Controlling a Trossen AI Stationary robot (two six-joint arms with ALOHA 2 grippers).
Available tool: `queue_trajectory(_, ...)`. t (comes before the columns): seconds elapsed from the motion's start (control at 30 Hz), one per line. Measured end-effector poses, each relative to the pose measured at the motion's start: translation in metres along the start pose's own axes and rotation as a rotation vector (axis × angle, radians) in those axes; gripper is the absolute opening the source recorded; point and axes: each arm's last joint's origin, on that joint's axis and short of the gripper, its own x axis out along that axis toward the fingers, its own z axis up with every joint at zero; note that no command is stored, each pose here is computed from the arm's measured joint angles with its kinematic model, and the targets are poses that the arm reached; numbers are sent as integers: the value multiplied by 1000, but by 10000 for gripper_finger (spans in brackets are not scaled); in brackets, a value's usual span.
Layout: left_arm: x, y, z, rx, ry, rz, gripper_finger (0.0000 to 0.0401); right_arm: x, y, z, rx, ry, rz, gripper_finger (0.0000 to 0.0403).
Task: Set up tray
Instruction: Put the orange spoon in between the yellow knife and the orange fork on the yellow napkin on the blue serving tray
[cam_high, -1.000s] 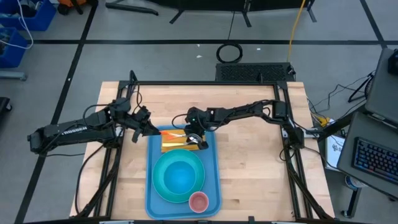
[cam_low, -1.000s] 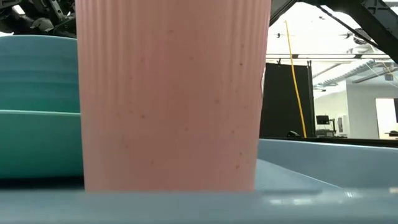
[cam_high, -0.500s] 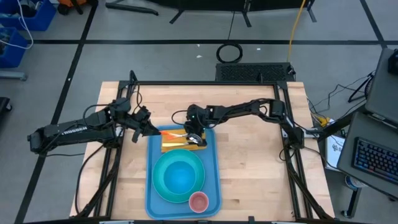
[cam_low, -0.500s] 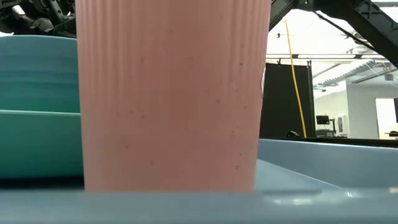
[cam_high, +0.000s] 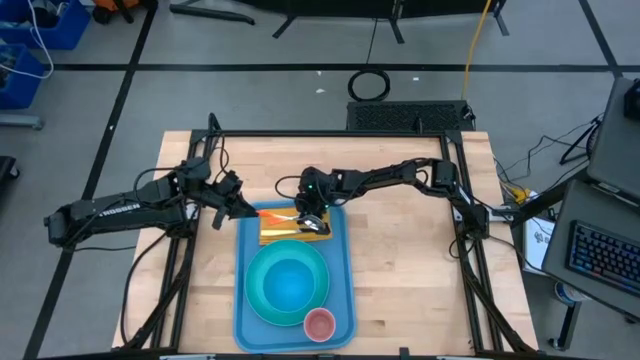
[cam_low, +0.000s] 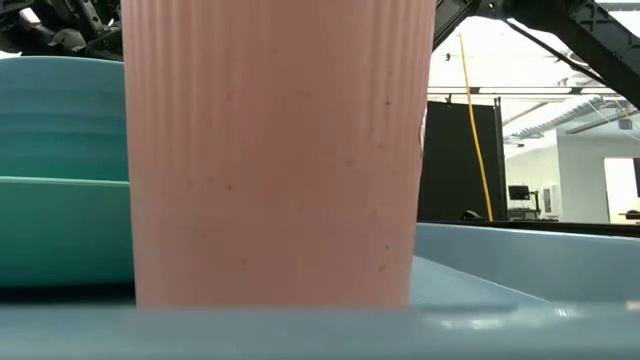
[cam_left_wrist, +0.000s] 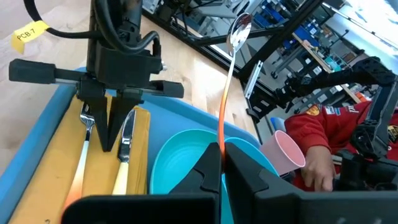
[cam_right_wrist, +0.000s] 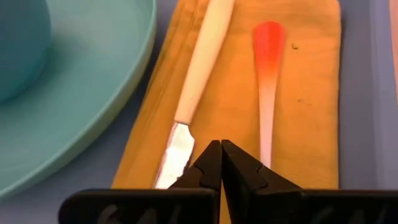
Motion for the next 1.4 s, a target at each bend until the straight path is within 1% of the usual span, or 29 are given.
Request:
queue_trajectory(0.17,0,0,0,-1,0,0,5,0,0,1,-2,-7,-3,0)
queue_trajectory(0.3,0,0,0,-3,-1,2,7,0,-2,1,-5,11,-75,0)
queue_trajectory(0.53,0,0,0,-6,0,1,7,0,-2,3,-20,-11,-86,0)
queue_trajectory(0.63,0,0,0,-5,0,1,5,5,-4,2,-23,-8,-138,0)
queue_trajectory(0.8,0,0,0,-4,1,1,8,15,-4,-6,-16,-3,-103,0)
queue_trajectory(0.9,0,0,-1,-3,5,2,5,18,-1,-3,-54,13,-209,0)
queue_trajectory(1.0,0,0,-1,-5,6,3,7,18,2,2,-78,5,-266,0)
queue_trajectory(1.1,0,0,-1,-8,11,5,6,18,2,4,-83,-12,-273,0)
queue_trajectory(1.2,0,1,-2,-11,15,7,5,19,5,3,-81,-14,-239,0)
queue_trajectory(1.4,0,1,-2,-7,18,7,5,20,6,4,-69,-20,-248,0)
